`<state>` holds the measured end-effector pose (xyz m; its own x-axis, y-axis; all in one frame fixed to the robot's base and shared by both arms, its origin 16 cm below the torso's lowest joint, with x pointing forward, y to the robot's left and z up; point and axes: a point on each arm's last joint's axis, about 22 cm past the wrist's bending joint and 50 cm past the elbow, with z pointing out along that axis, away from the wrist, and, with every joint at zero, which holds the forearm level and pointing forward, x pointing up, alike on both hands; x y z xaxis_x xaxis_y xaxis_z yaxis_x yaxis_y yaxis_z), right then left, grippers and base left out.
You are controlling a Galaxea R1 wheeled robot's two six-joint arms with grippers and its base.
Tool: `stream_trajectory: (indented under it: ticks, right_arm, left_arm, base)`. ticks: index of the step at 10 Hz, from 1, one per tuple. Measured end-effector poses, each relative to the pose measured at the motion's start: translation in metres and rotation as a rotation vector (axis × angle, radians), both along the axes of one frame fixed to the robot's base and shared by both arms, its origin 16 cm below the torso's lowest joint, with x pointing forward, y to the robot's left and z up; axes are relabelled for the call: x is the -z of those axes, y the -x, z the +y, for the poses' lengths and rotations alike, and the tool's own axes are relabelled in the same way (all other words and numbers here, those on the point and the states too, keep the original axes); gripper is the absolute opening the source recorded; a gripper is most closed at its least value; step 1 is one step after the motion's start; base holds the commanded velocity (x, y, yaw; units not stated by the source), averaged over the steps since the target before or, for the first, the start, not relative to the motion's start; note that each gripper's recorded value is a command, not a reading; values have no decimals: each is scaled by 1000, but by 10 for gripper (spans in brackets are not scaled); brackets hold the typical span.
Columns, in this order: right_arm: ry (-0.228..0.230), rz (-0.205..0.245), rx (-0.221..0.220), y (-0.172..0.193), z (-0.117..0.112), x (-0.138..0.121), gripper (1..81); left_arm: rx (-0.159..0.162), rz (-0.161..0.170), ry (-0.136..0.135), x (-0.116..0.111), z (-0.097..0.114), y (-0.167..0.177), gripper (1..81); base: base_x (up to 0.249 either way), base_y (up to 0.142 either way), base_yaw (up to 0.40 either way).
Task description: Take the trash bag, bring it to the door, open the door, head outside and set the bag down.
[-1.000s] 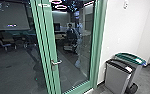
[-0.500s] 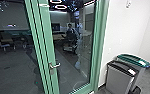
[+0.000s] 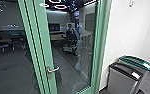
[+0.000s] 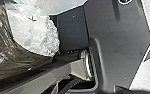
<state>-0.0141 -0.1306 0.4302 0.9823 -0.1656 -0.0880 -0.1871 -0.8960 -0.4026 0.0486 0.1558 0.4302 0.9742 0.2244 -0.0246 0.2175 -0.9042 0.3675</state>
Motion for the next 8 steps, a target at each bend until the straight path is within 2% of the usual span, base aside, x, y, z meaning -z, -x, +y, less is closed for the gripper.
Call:
stream_trajectory:
  ticks: [8]
  right_arm:
    - [5, 1, -1, 1, -2, 1, 811]
  left_arm:
    - [0, -1, -1, 0, 0, 1, 10]
  base:
    - [161, 0, 0]
